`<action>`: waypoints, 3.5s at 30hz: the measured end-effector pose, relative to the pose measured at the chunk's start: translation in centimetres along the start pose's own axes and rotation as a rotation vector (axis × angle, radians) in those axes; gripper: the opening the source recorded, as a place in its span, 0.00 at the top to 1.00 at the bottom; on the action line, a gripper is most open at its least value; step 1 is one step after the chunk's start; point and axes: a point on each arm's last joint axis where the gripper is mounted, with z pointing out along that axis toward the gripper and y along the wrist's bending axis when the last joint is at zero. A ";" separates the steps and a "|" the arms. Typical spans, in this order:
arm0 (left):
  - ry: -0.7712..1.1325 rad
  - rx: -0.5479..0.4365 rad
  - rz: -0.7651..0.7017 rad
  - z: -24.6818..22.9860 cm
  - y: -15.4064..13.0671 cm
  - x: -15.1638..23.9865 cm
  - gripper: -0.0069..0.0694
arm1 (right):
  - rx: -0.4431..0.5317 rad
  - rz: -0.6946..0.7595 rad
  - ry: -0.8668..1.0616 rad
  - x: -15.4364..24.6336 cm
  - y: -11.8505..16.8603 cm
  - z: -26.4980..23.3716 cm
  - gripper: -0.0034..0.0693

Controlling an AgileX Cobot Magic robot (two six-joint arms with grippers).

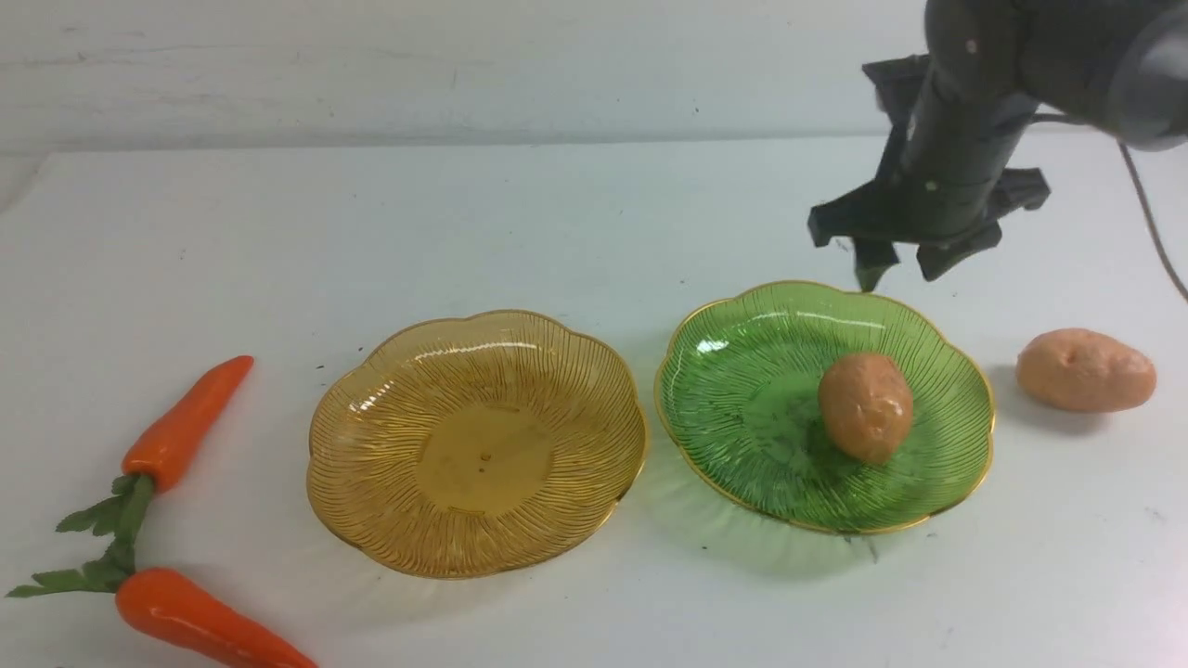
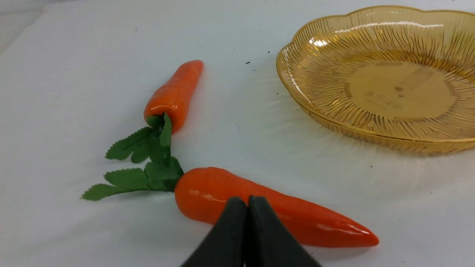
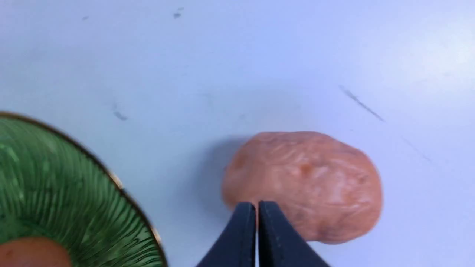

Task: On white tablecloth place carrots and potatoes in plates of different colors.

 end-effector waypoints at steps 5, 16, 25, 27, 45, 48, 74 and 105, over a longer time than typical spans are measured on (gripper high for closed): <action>0.000 0.000 0.000 0.0 0.0 0.0 0.93 | -0.012 0.057 0.011 -0.6 -2.7 0.3 0.79; 0.000 0.000 0.000 0.0 0.0 0.0 0.93 | -0.028 -0.355 0.028 -0.6 -3.0 1.0 0.20; 0.000 0.000 0.000 0.0 0.0 0.0 0.93 | -0.091 -0.538 0.129 -0.1 -2.2 5.7 0.01; 0.000 0.000 0.000 0.0 0.0 0.0 0.93 | -0.090 -0.549 0.154 0.1 -2.1 6.9 0.00; 0.000 0.000 0.000 0.0 0.0 0.0 0.93 | -0.059 -0.391 0.154 -0.2 -2.1 7.9 0.14; 0.000 0.000 0.000 0.0 0.0 0.0 0.93 | -0.035 -0.364 0.149 -0.3 -2.2 7.6 0.14; 0.000 0.000 0.000 0.0 0.0 0.0 0.93 | -0.433 -0.401 0.068 4.2 11.5 -0.6 0.18; 0.000 0.000 0.000 0.0 0.0 0.0 0.93 | -0.435 -0.377 -0.167 5.9 9.9 -13.5 0.53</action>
